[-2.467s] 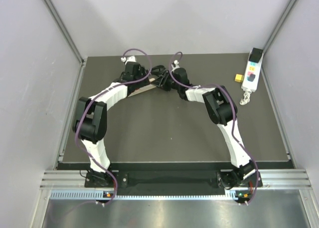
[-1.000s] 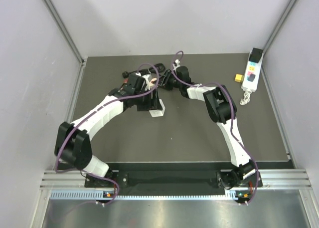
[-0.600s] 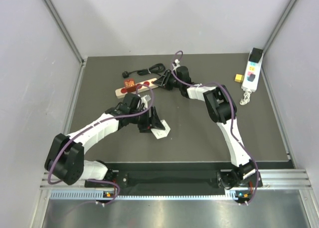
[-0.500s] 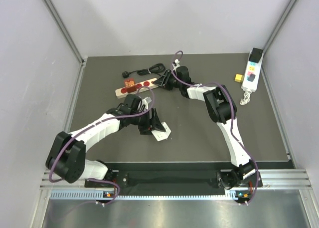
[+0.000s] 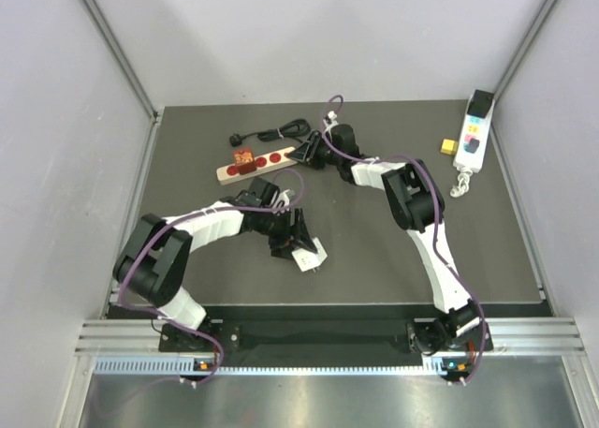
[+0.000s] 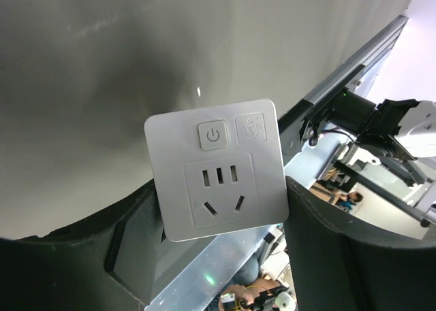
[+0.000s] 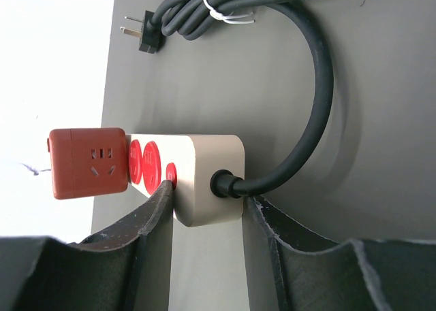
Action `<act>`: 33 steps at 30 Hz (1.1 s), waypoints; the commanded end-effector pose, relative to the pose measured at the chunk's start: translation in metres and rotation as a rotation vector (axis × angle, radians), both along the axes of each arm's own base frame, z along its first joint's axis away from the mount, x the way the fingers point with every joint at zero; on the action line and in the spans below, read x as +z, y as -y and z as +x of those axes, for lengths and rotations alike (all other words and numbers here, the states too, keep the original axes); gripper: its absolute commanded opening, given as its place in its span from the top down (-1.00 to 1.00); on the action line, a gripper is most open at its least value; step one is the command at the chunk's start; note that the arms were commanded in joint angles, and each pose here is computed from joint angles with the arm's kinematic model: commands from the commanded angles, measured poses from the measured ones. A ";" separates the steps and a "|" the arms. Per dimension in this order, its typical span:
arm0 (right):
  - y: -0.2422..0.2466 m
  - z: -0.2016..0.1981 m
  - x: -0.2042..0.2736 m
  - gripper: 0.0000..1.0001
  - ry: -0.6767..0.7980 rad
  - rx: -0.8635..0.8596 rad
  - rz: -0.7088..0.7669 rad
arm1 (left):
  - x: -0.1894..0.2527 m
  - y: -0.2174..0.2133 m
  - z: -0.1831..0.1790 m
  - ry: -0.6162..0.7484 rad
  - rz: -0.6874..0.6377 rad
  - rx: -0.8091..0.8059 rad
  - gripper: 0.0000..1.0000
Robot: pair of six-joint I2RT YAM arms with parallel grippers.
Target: Pull the plug off the socket
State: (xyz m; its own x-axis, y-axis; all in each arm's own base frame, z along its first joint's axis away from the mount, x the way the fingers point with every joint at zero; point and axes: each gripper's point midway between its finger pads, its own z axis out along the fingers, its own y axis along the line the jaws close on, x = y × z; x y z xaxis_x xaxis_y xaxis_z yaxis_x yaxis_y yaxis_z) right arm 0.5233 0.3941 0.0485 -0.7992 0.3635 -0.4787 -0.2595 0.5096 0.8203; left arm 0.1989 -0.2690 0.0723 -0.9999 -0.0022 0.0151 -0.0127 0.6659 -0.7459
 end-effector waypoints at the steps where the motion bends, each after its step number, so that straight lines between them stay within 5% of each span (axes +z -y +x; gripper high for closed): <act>1: -0.003 -0.005 -0.008 0.41 0.052 0.050 -0.084 | 0.017 0.010 0.016 0.064 -0.031 -0.051 0.90; 4: -0.004 -0.005 -0.008 0.41 0.050 0.050 -0.082 | 0.013 0.008 0.019 0.061 0.016 -0.060 0.68; 10: -0.006 -0.006 -0.008 0.42 0.052 0.059 -0.078 | 0.008 0.003 0.021 0.048 0.069 -0.057 -0.10; 18: -0.006 -0.005 -0.008 0.40 0.055 0.062 -0.081 | 0.018 0.005 0.035 0.086 0.086 -0.056 -0.46; 21: -0.007 -0.006 -0.008 0.41 0.052 0.066 -0.080 | 0.021 0.007 0.039 0.097 0.090 -0.058 -0.78; 33: -0.008 -0.006 -0.011 0.41 0.046 0.069 -0.076 | 0.046 -0.024 0.060 0.269 0.283 -0.003 -0.74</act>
State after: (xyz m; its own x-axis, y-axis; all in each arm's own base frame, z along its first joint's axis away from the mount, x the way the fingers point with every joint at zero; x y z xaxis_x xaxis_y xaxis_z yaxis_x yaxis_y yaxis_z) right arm 0.5212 0.3956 0.0501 -0.8069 0.3424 -0.4812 -0.2713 0.5088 0.8170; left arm 0.2491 -0.2617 0.0901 -0.9921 0.0336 -0.1212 0.0994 0.7996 -0.5922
